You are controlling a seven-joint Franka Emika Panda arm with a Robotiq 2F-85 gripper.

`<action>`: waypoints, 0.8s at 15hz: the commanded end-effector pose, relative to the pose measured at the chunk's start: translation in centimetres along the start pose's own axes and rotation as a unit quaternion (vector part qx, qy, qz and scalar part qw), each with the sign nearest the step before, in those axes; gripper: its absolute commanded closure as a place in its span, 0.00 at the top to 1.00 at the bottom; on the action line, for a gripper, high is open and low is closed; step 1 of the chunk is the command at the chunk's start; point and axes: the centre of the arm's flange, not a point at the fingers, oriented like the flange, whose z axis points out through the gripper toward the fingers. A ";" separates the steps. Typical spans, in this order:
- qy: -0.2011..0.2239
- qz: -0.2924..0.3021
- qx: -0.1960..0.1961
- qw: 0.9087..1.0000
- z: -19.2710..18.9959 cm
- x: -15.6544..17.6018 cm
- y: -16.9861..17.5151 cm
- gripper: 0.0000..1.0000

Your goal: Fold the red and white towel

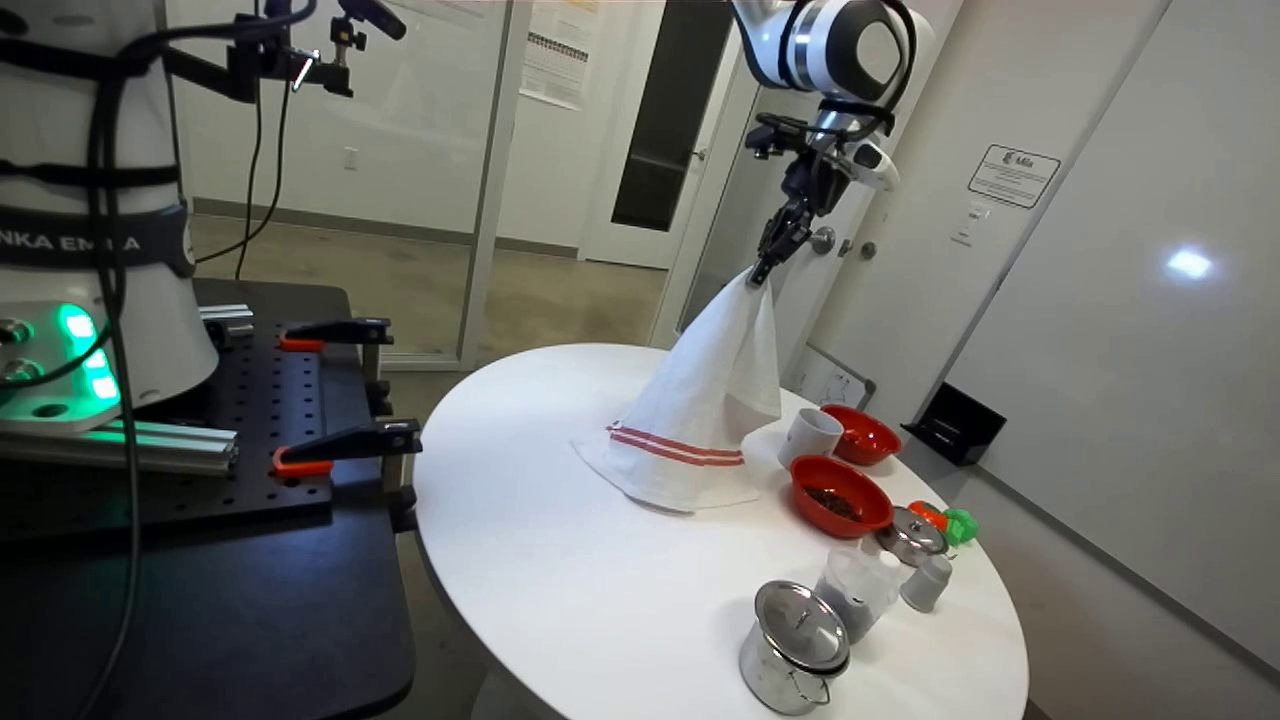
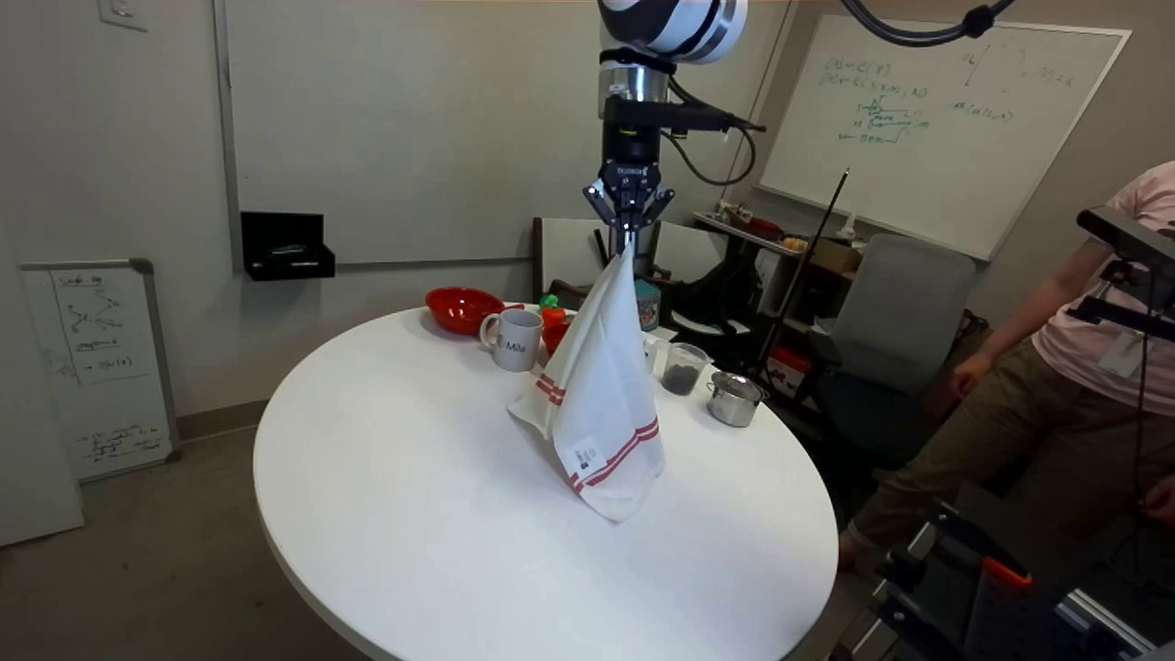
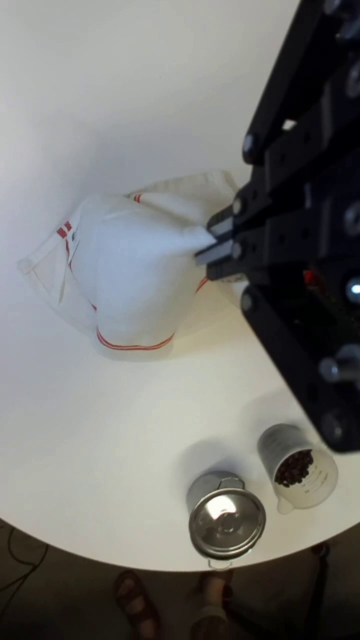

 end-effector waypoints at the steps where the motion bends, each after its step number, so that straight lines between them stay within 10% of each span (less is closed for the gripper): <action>1: -0.004 0.101 0.004 0.995 2.1 2.0 -0.4 0.00; 6: -0.015 0.234 0.019 0.972 8.1 3.9 -1.7 0.00; 12: -0.030 0.384 0.042 0.922 13.7 3.2 -3.5 0.00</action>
